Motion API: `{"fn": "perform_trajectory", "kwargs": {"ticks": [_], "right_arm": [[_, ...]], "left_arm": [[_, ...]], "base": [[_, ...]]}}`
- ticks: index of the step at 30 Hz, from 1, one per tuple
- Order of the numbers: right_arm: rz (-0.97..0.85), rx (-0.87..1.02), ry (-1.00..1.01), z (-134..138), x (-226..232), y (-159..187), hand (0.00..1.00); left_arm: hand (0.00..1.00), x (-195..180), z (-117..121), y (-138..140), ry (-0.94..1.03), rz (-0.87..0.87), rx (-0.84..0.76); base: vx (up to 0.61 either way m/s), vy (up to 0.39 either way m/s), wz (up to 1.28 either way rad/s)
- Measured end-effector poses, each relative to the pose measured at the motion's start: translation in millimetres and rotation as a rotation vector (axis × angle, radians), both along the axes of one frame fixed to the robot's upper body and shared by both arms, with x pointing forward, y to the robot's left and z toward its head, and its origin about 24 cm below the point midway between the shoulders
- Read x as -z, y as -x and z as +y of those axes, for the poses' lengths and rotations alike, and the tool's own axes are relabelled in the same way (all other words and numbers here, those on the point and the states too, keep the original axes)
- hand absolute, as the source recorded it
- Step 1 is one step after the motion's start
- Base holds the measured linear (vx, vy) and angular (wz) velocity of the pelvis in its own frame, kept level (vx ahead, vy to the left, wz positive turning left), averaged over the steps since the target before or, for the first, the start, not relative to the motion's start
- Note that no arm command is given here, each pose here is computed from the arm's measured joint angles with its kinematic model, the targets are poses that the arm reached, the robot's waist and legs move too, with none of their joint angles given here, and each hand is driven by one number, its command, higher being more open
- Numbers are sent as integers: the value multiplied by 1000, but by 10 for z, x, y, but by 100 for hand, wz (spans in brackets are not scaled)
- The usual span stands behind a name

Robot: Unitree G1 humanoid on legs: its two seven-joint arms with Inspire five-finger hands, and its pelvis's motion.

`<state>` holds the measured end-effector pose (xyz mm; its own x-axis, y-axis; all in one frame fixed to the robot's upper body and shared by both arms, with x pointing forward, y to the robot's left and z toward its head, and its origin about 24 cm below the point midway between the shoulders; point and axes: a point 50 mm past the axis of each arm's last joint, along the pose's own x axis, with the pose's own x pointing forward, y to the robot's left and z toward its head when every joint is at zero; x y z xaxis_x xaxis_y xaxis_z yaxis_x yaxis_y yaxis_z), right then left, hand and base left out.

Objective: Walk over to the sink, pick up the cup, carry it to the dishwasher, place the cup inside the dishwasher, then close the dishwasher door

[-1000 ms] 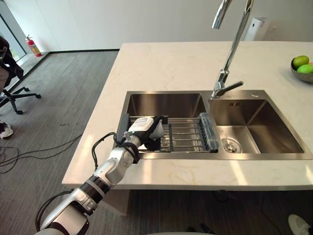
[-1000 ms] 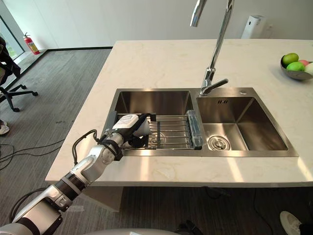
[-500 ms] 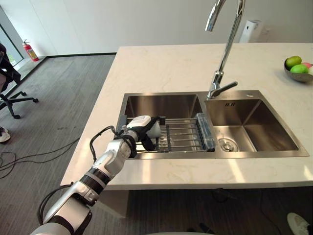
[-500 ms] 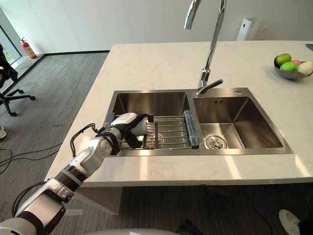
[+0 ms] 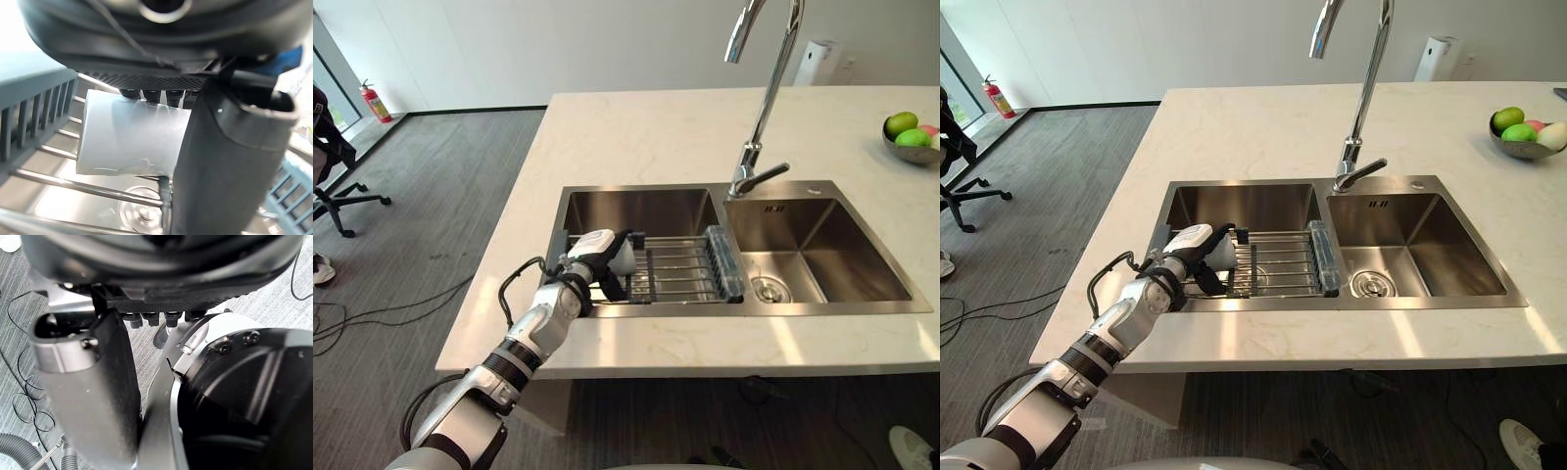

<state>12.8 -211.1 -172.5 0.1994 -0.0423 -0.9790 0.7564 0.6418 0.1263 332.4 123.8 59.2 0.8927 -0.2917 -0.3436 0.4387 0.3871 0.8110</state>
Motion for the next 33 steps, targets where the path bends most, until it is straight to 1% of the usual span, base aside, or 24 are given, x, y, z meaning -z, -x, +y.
{"fn": "perform_trajectory", "kwargs": {"ticks": [2,7,12,14,16,21,25,30,31,33], "right_arm": [[0,0,1,-2,0,1,100],[1,-3,3,-4,-1,-2,100],[-3,-4,6,-8,-1,-15,100],[-9,-6,9,-10,-2,-31,100],[-29,-16,13,-11,-6,-76,100],[-63,-29,16,-8,-19,-162,100],[-70,-45,22,-15,-23,-178,100],[-76,-67,33,-25,-27,-187,100],[-77,-68,35,-29,-28,-187,100],[-77,-77,37,-31,-28,-189,100]], "left_arm": [[100,-61,14,-39,-5,54,16],[100,-117,30,-69,-28,100,36],[100,-150,38,-84,-63,108,44],[100,-148,44,-91,-66,71,24],[100,-79,81,-80,-65,-70,-53],[100,42,124,3,-130,-300,-105],[100,51,124,36,-148,-321,-109],[100,87,137,58,-190,-302,-103],[0,90,137,59,-208,-298,-97],[0,93,139,60,-226,-294,-92]], "base": [[0,0,0],[0,0,0],[0,0,0],[0,0,0],[0,0,0],[0,0,-1],[0,0,0],[0,0,0],[0,0,0],[0,0,0]]}}
